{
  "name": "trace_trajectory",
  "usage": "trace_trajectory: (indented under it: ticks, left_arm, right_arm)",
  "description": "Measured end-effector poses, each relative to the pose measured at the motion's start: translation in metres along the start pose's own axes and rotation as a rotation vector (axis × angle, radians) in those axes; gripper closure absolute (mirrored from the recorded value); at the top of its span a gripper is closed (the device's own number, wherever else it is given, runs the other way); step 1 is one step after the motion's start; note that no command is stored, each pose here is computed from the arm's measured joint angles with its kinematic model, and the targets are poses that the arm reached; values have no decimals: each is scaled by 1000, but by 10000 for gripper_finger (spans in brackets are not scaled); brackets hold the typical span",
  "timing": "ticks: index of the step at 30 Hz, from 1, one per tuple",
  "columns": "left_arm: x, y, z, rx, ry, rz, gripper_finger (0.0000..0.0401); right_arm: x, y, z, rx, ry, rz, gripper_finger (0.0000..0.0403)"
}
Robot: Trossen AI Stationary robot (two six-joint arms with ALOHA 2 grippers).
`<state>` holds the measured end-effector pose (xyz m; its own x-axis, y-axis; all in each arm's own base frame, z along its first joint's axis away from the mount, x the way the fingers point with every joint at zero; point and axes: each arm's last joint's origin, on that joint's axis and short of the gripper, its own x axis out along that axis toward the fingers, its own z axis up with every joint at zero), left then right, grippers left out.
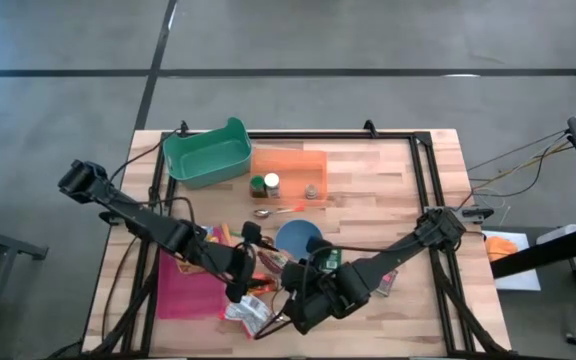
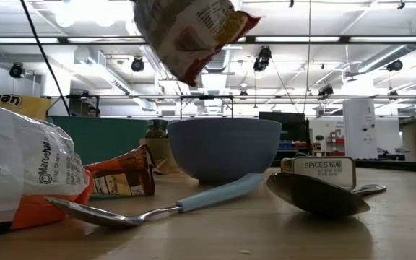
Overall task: Pick & Place Food Item
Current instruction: Put the red noodle pack into the pink bin
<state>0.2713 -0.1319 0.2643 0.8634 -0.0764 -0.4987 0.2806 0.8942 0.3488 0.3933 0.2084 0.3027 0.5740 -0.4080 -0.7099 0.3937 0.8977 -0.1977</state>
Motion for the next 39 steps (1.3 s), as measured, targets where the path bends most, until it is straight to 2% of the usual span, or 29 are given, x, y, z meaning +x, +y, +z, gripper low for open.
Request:
trace_trajectory:
  ticks: [11,24,27,39]
  left_arm:
    - [16,-9,-5,47,106,-73,6]
    - [16,-13,-4,48,107,-129,14]
    - [16,-14,-4,46,103,-152,41]
    - [16,-14,-3,44,98,-157,210]
  right_arm:
    - [0,6,7,-32,-57,45,394]
    - [-1,9,11,-52,-89,84,394]
    - [-1,10,10,-56,-87,88,394]
    - [-1,10,11,-59,-93,95,394]
